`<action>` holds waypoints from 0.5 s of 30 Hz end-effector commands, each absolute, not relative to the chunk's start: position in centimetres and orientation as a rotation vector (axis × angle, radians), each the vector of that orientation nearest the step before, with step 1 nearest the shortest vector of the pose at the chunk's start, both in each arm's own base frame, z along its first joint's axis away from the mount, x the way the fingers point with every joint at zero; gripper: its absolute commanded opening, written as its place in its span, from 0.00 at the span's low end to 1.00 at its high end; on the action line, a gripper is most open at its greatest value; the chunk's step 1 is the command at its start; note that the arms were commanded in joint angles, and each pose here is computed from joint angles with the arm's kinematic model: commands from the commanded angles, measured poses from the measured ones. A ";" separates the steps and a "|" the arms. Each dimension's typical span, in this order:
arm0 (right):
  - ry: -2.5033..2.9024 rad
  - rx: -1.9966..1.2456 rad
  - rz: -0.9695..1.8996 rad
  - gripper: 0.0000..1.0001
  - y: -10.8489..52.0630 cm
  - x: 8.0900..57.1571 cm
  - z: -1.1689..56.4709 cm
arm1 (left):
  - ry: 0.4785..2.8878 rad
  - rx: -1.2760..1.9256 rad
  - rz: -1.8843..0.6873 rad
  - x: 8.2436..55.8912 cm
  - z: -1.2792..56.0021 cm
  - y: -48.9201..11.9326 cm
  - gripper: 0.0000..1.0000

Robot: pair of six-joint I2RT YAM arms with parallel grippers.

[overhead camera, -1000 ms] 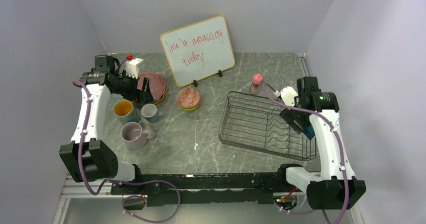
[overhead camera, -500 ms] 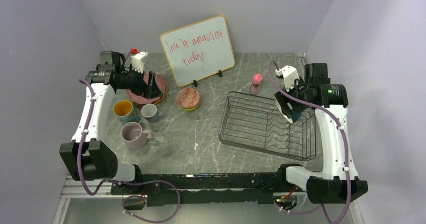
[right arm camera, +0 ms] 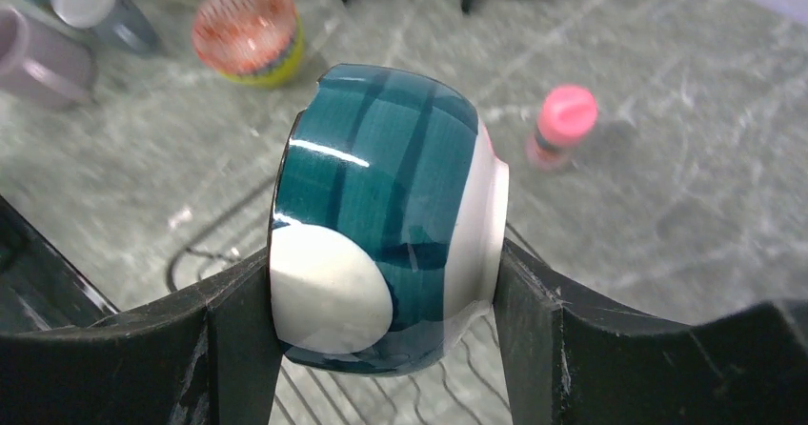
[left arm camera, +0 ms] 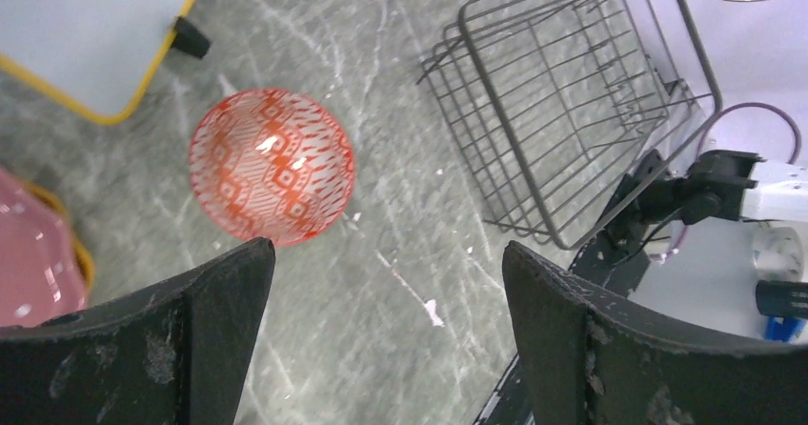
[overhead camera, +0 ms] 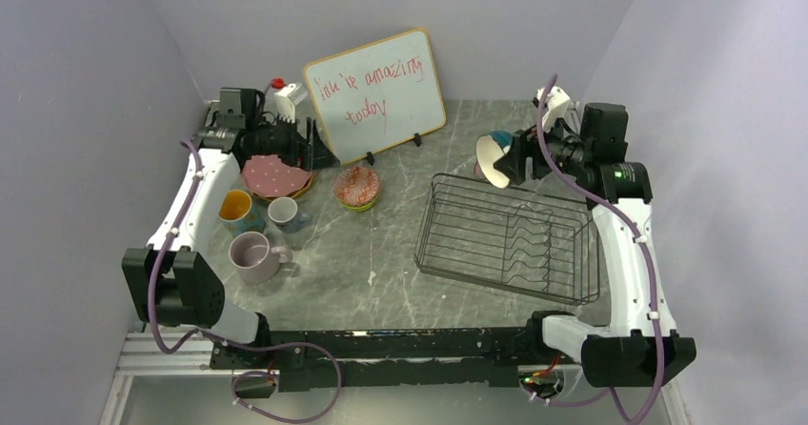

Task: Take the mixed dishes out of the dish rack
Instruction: Place the bowl at the center of the board.

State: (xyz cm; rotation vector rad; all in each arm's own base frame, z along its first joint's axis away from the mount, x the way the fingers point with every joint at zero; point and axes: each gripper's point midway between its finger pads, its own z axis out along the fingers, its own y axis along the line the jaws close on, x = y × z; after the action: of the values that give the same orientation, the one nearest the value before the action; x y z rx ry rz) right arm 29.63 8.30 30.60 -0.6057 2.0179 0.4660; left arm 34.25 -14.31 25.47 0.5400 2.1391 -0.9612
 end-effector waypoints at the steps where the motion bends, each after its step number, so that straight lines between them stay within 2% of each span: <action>1: 1.670 -0.586 0.667 0.00 11.9 32.3 37.3 | 1.982 0.555 -1.059 35.5 30.1 -17.6 0.94; 8: 1.590 -0.470 0.968 0.00 14.6 33.9 38.7 | 1.886 0.579 -1.130 36.6 32.8 -22.6 0.89; 15: 1.579 -0.452 1.147 0.00 17.9 34.2 38.0 | 1.939 0.481 -1.258 38.2 32.9 -27.1 0.86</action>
State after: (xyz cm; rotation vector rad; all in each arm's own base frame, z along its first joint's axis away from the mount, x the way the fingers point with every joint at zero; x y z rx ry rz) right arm 35.25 15.45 33.61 -0.3730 1.7574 1.0322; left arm 36.93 -24.94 31.10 0.5748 1.9570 -1.1816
